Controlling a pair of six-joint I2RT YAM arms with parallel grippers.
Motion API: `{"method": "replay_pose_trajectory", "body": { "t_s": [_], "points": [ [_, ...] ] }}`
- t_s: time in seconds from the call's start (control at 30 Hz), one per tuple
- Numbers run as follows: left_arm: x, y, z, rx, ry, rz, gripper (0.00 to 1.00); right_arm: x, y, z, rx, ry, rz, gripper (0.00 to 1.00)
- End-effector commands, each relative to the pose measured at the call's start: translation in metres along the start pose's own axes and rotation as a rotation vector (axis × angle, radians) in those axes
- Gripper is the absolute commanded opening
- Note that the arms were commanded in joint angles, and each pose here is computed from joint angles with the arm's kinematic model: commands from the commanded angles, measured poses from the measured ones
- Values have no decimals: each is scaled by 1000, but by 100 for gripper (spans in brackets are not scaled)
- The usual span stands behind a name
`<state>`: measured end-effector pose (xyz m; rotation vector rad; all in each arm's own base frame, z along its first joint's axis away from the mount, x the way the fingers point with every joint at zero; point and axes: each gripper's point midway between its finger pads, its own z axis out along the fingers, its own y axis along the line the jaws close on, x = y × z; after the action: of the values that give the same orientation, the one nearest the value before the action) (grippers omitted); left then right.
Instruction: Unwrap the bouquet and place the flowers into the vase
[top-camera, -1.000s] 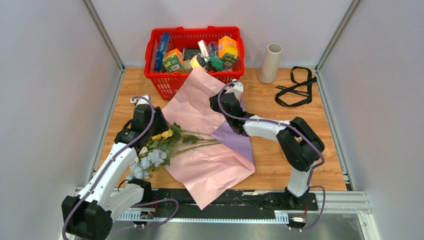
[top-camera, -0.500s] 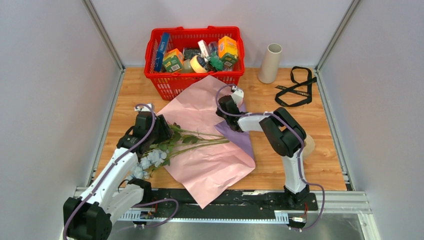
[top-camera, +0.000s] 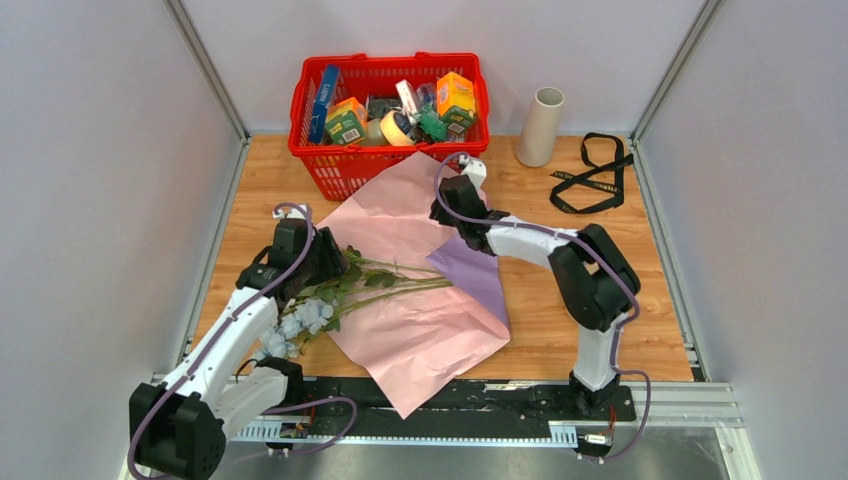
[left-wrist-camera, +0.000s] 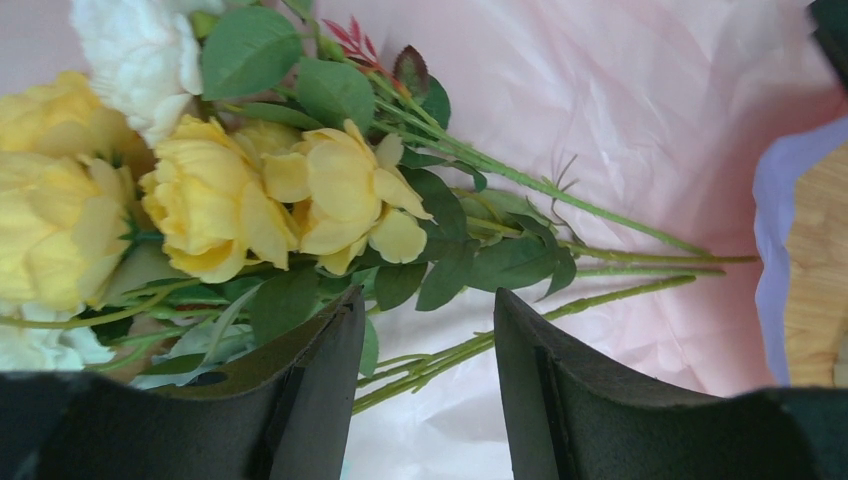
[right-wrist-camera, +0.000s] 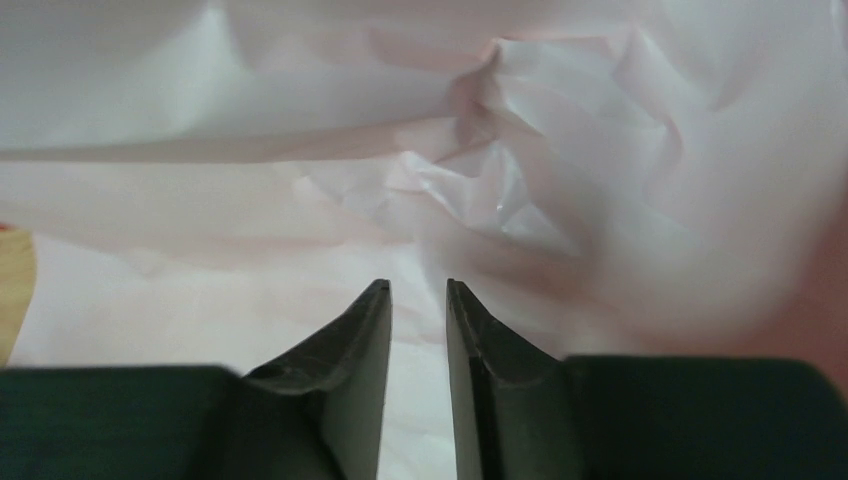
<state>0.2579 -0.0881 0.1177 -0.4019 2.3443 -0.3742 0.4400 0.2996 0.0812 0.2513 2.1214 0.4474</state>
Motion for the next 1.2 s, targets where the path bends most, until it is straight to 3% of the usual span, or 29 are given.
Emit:
{"method": "replay_pose_trajectory", "body": {
  "t_s": [0.0,0.13,0.43,0.6,0.77,1.17],
  "points": [
    [-11,-34,2,139,26,20,59,-64,48,-66,-205,-68,-125,44],
    [-17,-36,3,132,26,40,59,-54,58,-94,-300,-23,-265,60],
    [-22,-30,-22,138,-37,95,61,7,55,-146,-184,-45,-666,100],
    [-19,-29,-44,164,-60,105,65,36,38,-149,-27,-35,-831,100],
    [-42,-13,-67,50,-142,141,66,53,13,-140,68,-10,-904,100],
    [-41,3,-72,-8,-178,163,67,22,-50,-149,414,-87,-938,98]
  ]
}}
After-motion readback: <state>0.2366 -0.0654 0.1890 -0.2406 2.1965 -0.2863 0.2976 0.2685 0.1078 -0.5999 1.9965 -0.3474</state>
